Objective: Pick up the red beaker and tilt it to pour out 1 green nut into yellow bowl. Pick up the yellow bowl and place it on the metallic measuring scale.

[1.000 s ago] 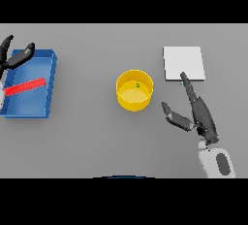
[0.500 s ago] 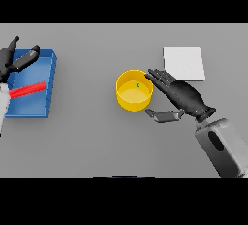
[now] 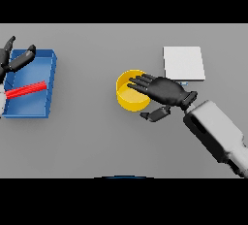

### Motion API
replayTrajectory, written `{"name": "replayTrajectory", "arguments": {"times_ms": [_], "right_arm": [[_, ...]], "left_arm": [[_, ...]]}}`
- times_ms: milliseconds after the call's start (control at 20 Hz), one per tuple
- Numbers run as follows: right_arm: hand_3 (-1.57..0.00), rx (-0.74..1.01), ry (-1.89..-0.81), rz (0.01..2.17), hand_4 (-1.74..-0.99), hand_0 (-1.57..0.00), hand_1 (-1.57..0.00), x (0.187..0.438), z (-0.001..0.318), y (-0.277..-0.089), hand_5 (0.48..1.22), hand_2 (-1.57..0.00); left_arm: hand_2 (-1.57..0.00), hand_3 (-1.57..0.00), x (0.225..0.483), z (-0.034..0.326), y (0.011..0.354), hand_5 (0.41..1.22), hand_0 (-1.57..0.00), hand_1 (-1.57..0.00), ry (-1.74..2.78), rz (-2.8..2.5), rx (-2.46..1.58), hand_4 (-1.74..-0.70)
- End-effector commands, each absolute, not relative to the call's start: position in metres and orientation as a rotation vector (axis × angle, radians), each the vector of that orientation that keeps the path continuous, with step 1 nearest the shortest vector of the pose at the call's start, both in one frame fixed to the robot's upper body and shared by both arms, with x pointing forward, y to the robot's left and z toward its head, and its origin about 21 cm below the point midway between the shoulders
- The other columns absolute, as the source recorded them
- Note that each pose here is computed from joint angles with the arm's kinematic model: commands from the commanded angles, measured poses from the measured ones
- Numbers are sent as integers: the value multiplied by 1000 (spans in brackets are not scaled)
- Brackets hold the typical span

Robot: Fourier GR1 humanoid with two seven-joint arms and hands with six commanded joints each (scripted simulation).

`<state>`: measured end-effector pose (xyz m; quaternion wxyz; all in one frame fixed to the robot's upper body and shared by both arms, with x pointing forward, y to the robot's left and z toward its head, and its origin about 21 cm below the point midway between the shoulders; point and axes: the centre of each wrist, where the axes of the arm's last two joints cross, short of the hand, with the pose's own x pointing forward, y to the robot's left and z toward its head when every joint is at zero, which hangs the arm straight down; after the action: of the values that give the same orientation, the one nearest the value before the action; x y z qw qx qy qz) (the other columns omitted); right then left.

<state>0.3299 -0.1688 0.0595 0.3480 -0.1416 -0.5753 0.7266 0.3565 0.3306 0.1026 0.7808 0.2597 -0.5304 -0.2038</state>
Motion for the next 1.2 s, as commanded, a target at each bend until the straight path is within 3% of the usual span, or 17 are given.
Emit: {"name": "replayTrajectory", "arguments": {"times_ms": [0, 350, 600, 800, 850, 900, 950, 1000, 1100, 1150], "right_arm": [[1, -344, -1476, 1917, -1155, 1, 1, 332, 57, -165, 646, 1], [1, -329, -1298, 2092, -1174, 1, 1, 349, 56, -139, 674, 1], [-12, -316, -1224, 2118, -1188, 1, 1, 356, 43, -134, 693, 1], [-130, -321, -1215, 2116, -1261, -48, -60, 356, 42, -131, 809, -88], [-215, -316, -1223, 2119, -1309, -193, -183, 354, 42, -130, 891, -189], [-322, -310, -1242, 2121, -1363, -455, -407, 355, 42, -132, 957, -349], [-572, -313, -1243, 2120, -1435, -678, -640, 353, 42, -132, 1010, -594], [-679, -306, -1250, 2123, -1492, -857, -826, 356, 45, -128, 1052, -789], [-882, -276, -1257, 2140, -1578, -1114, -1094, 356, 45, -132, 1113, -1071], [-969, -271, -1255, 2132, -1611, -1205, -1189, 356, 46, -133, 1135, -1129]], "left_arm": [[1, 1, 356, 103, 330, 695, 1, 1, -1142, -440, 561, -808], [1, 1, 358, 103, 332, 703, 1, 1, -1130, -452, 573, -801], [1, 1, 357, 102, 337, 708, 1, 1, -1125, -466, 581, -792], [1, 1, 358, 101, 337, 712, 1, 1, -1121, -470, 574, -791], [1, 1, 358, 101, 338, 711, 1, 1, -1130, -472, 573, -791], [1, 1, 360, 103, 339, 710, 1, 1, -1133, -469, 574, -789], [1, 1, 360, 107, 340, 710, 1, 1, -1133, -468, 580, -788], [1, 1, 360, 105, 340, 710, 1, 1, -1137, -466, 582, -788], [1, 1, 360, 105, 340, 707, 1, 1, -1135, -470, 584, -787], [1, 1, 360, 103, 338, 709, 1, 1, -1139, -469, 582, -785]]}}
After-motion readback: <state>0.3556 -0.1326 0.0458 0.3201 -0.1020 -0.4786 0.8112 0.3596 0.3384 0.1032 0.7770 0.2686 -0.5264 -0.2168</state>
